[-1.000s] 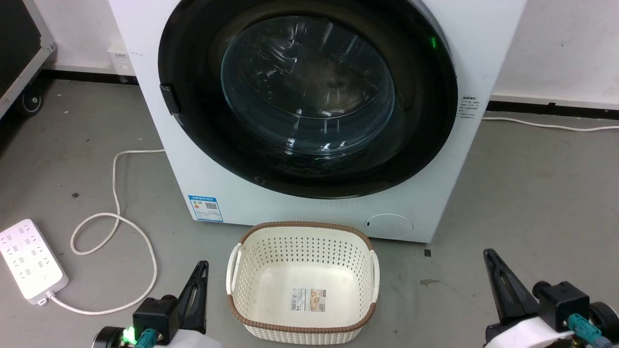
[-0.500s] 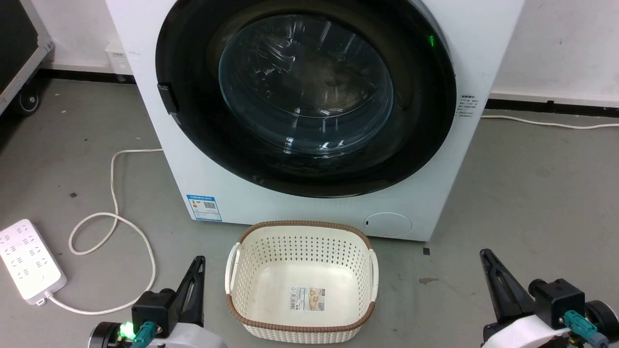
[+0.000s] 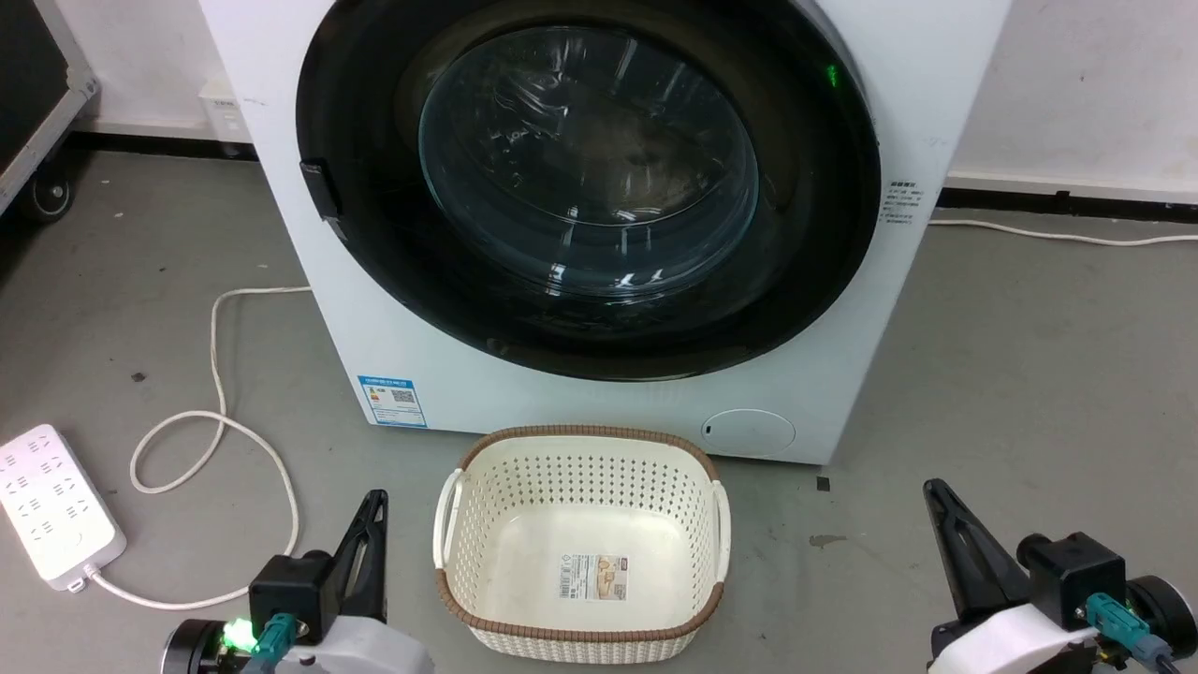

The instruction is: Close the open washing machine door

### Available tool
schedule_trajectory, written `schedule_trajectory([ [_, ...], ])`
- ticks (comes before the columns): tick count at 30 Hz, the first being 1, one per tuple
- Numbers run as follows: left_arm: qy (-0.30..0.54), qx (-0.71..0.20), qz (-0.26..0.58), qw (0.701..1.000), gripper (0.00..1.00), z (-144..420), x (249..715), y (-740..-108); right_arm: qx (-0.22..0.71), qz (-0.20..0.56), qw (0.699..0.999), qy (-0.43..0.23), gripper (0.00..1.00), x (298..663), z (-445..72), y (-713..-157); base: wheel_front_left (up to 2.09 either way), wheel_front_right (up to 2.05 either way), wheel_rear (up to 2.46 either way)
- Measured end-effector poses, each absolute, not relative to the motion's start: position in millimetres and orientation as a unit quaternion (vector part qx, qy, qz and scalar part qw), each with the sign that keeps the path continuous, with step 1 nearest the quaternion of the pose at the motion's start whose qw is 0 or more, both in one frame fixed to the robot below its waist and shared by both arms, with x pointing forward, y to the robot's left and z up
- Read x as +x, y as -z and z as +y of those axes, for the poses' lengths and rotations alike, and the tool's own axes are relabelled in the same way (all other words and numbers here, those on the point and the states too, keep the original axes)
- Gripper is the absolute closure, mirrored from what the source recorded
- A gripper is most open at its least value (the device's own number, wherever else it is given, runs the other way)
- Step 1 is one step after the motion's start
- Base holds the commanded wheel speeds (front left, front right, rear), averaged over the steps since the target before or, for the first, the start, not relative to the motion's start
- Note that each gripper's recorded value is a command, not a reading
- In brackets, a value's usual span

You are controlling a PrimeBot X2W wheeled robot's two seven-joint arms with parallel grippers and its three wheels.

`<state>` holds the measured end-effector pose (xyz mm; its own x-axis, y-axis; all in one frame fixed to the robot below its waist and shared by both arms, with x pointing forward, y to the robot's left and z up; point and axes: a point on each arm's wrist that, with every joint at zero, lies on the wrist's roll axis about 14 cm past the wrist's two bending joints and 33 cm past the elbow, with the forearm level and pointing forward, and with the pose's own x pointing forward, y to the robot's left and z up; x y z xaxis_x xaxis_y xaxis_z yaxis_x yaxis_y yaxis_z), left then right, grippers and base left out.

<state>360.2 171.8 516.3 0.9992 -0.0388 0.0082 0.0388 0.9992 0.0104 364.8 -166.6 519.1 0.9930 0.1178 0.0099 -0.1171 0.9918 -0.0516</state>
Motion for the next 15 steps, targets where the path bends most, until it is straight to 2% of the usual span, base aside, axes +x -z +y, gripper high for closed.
schedule_trajectory([
  [15, 0.014, 0.012, 0.000, 1.000, 1.00, 173.2, 365.0, -519.8, -0.026, 0.002, 0.998, -0.061, 1.00, 365.8, -164.6, -518.9, 0.00, 0.00, 0.00],
])
